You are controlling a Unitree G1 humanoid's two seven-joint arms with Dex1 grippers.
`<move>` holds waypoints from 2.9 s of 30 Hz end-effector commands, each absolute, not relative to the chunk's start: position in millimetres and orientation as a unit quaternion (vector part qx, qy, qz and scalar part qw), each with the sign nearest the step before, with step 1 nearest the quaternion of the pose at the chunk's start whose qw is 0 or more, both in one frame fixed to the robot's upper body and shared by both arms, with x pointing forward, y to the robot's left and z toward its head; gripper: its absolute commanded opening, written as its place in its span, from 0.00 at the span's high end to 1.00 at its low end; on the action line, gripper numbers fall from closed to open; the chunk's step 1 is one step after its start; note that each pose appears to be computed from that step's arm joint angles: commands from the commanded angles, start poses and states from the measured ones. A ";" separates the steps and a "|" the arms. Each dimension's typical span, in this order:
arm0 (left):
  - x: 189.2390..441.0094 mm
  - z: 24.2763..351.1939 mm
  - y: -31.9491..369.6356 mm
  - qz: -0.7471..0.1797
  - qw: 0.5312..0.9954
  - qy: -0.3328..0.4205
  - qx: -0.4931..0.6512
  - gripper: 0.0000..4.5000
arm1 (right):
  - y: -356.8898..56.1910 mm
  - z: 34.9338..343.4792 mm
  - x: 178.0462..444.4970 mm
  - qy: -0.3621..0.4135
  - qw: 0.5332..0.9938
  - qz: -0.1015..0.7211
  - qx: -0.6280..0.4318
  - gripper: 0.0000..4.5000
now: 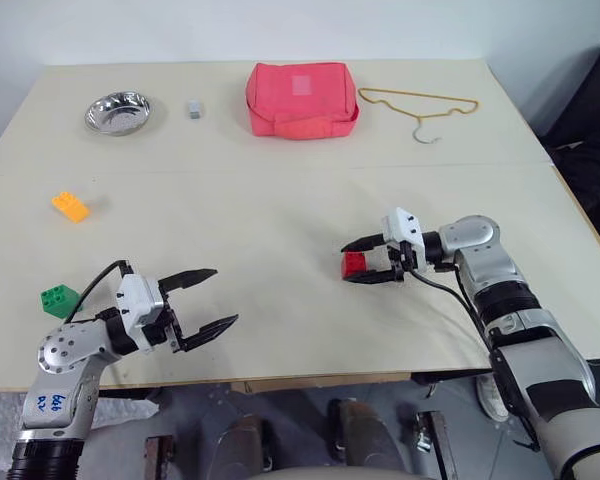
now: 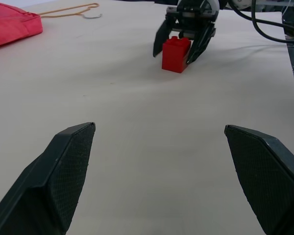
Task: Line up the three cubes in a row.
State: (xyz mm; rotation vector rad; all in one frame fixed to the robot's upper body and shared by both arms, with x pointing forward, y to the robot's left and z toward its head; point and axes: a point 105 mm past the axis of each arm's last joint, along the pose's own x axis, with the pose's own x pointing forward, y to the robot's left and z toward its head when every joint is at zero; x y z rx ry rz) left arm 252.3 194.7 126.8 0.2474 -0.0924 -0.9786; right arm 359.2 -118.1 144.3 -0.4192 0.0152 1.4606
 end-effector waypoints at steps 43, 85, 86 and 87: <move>214.7 104.7 335.4 0.284 0.957 -0.021 -0.055 0.00 | -62.7 195.3 287.8 -0.161 0.665 0.728 -0.044 0.01; 363.0 114.1 77.0 -0.656 0.716 0.013 0.240 0.67 | -204.1 162.7 273.7 -0.088 0.835 0.528 -0.127 0.00; 365.1 113.2 74.1 -0.654 0.717 0.012 0.240 0.67 | -203.6 160.7 272.4 -0.086 0.835 0.529 -0.123 0.00; 366.5 112.8 71.1 -0.654 0.719 0.011 0.236 0.67 | -203.1 158.9 271.3 -0.084 0.836 0.530 -0.120 0.00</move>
